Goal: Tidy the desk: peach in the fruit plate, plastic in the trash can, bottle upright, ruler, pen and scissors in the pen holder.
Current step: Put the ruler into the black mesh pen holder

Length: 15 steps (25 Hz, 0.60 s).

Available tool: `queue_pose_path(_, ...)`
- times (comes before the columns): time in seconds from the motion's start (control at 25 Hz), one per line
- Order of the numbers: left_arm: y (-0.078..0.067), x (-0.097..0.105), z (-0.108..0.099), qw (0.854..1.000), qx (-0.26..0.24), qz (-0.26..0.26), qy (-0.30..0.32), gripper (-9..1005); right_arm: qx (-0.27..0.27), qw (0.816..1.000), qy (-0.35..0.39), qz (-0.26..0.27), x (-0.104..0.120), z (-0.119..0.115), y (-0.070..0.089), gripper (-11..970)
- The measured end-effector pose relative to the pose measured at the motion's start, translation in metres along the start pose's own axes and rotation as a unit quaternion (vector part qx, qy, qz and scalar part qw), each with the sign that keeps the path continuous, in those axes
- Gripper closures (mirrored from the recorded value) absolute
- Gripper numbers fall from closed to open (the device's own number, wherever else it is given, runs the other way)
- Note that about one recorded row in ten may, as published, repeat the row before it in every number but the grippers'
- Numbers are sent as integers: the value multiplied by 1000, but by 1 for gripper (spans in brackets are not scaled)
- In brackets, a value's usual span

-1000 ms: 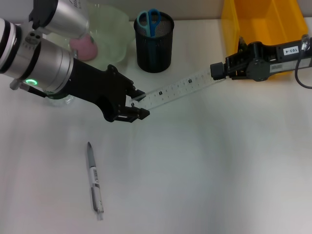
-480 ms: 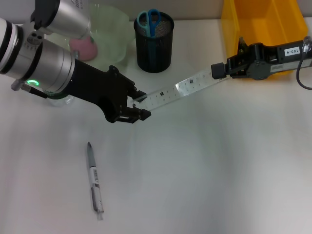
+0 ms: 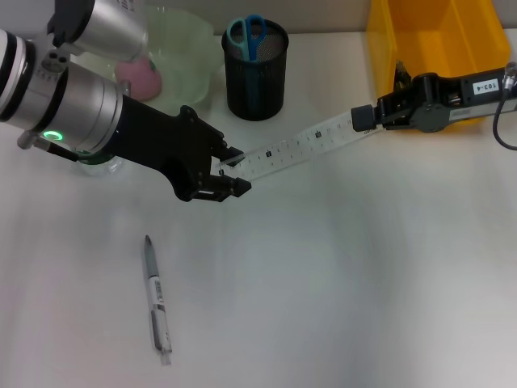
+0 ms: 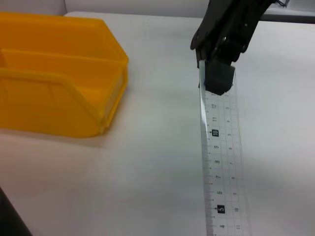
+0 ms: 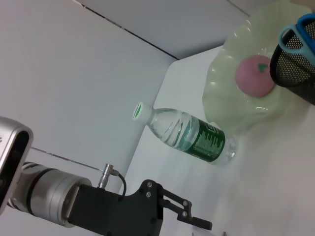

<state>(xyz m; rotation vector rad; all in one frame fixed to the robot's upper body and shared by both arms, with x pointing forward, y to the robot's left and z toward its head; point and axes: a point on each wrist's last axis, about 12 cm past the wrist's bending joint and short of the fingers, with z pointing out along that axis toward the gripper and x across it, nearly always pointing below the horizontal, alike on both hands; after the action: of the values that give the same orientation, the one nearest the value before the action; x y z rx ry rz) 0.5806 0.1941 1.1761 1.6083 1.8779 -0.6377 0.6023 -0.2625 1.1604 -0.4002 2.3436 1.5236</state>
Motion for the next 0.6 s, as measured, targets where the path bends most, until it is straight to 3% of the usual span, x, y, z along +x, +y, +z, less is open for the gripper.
queue_pose_path(0.6,-2,-3,-1,1000,4,3,-20,627,-2,1000,-3,2,1,-1,0,947)
